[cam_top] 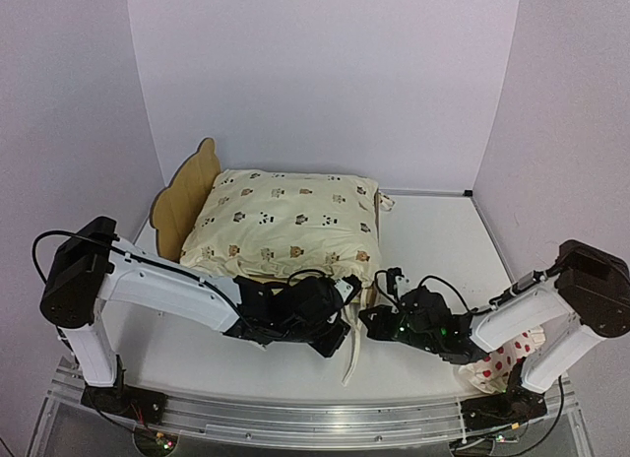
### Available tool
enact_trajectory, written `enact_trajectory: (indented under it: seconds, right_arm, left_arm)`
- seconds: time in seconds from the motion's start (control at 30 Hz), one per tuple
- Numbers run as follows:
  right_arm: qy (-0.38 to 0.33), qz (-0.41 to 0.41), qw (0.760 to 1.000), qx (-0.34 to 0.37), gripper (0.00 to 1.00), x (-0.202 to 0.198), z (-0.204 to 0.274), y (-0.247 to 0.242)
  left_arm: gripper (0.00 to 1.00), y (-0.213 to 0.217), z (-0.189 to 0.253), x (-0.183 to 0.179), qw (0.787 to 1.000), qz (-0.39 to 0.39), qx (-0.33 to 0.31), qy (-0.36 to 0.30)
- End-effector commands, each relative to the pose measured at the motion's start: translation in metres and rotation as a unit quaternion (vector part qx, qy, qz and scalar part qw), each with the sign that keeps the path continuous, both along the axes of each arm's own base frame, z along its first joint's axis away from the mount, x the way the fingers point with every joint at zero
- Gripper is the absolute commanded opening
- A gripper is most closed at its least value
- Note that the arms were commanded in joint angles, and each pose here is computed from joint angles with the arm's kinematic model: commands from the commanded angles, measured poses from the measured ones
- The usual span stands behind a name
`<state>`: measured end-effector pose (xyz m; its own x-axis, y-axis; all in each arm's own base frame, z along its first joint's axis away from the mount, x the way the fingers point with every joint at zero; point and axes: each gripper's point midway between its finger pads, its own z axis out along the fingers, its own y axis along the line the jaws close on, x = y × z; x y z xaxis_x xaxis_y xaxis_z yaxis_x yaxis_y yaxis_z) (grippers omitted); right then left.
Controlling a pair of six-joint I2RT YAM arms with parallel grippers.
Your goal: Set up the pet bed
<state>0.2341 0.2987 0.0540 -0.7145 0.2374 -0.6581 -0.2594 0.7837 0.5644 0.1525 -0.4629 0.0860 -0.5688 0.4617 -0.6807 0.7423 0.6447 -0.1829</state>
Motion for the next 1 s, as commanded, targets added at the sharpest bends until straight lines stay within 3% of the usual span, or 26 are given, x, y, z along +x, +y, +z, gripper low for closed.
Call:
enact_trajectory:
  seconds: [0.0, 0.6, 0.8, 0.97]
  right_arm:
    - [-0.017, 0.025, 1.000, -0.004, 0.00, -0.004, 0.013, 0.003]
    - [-0.041, 0.101, 0.994, -0.022, 0.00, -0.019, 0.021, 0.012]
    - [-0.039, 0.131, 0.990, -0.025, 0.00, -0.025, 0.022, 0.020]
    - [-0.035, 0.150, 0.987, -0.045, 0.13, -0.030, 0.024, 0.017]
  left_arm:
    - [0.00, -0.018, 0.031, 0.020, 0.999, 0.000, -0.035, -0.024]
    - [0.00, -0.038, 0.003, 0.056, 0.999, -0.006, -0.045, -0.023]
    - [0.00, -0.046, 0.005, 0.063, 0.995, -0.032, -0.086, -0.034]
    - [0.00, -0.044, 0.000, 0.064, 0.993, -0.054, -0.100, -0.043]
